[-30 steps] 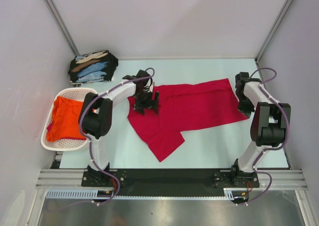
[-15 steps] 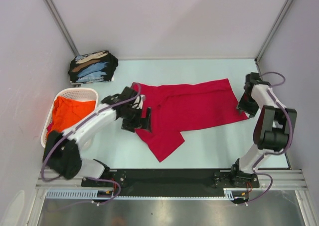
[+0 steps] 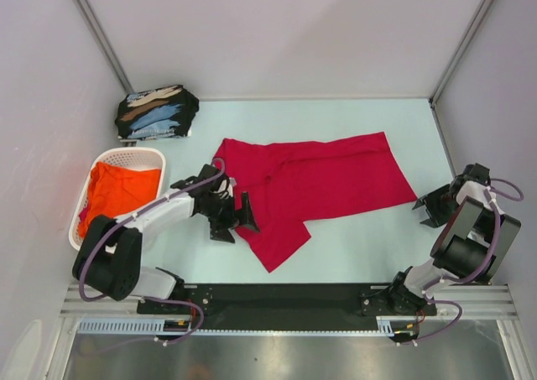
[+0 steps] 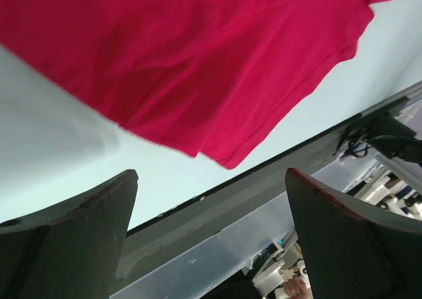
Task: Fold and stack the t-shirts
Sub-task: Grap the side of the flattened tshirt closest away from the robot with both arms
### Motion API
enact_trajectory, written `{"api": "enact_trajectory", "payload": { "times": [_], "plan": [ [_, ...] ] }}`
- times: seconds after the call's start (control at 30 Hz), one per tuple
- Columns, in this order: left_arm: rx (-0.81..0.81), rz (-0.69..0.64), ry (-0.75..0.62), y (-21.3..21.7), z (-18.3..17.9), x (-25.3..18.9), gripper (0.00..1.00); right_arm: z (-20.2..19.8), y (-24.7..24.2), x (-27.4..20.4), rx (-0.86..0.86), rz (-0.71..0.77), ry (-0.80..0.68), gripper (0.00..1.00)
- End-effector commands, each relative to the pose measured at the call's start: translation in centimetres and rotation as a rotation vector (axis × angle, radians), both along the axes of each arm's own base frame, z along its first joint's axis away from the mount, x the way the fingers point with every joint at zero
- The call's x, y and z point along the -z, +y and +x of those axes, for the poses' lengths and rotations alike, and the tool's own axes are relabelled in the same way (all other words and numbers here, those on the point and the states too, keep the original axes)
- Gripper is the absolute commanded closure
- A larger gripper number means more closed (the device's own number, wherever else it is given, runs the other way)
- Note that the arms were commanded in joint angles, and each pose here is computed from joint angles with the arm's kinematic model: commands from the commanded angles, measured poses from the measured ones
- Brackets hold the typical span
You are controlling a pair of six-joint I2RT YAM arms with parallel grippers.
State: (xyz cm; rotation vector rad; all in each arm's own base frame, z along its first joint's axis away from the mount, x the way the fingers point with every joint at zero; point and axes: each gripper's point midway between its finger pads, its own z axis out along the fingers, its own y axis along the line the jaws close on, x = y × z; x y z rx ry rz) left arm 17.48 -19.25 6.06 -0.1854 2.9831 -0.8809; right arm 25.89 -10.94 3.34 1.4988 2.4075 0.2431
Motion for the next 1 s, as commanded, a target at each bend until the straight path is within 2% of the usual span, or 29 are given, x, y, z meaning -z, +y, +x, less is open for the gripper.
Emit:
{"api": "enact_trajectory", "payload": {
  "times": [0.0, 0.17, 0.5, 0.73, 0.8, 0.9, 0.97],
  "plan": [
    [-0.037, -0.114, -0.026, -2.1, 2.0, -0.6, 0.0, 3.9, 0.6, -1.5, -0.019, 0.075, -0.194, 0.46],
    [-0.064, -0.11, -0.032, -2.4, 2.7, -0.2, 0.0, 5.7, 0.5, -1.4, -0.008, 0.102, -0.268, 0.46],
    [-0.056, -0.006, 0.0, -2.2, 2.2, 0.9, 0.0, 5.0, -0.9, -0.8, 0.012, 0.052, -0.171, 0.45],
    [-0.026, -0.008, 0.01, -3.1, 2.5, 1.0, 0.0, 6.3, -1.1, 0.6, 0.02, 0.05, -0.166, 0.49],
    [-0.006, -0.003, 0.012, -3.4, 2.5, 1.0, 0.0, 7.0, -1.0, 0.9, 0.007, 0.042, -0.163, 0.53],
    [0.013, 0.034, 0.024, -3.2, 2.4, 1.2, 0.0, 8.0, -1.1, 0.9, -0.002, 0.042, -0.166, 0.69],
    [0.021, 0.067, 0.042, -2.7, 2.0, 1.1, 0.0, 8.6, -1.1, 0.7, -0.01, 0.04, -0.175, 1.0]
  ]
}}
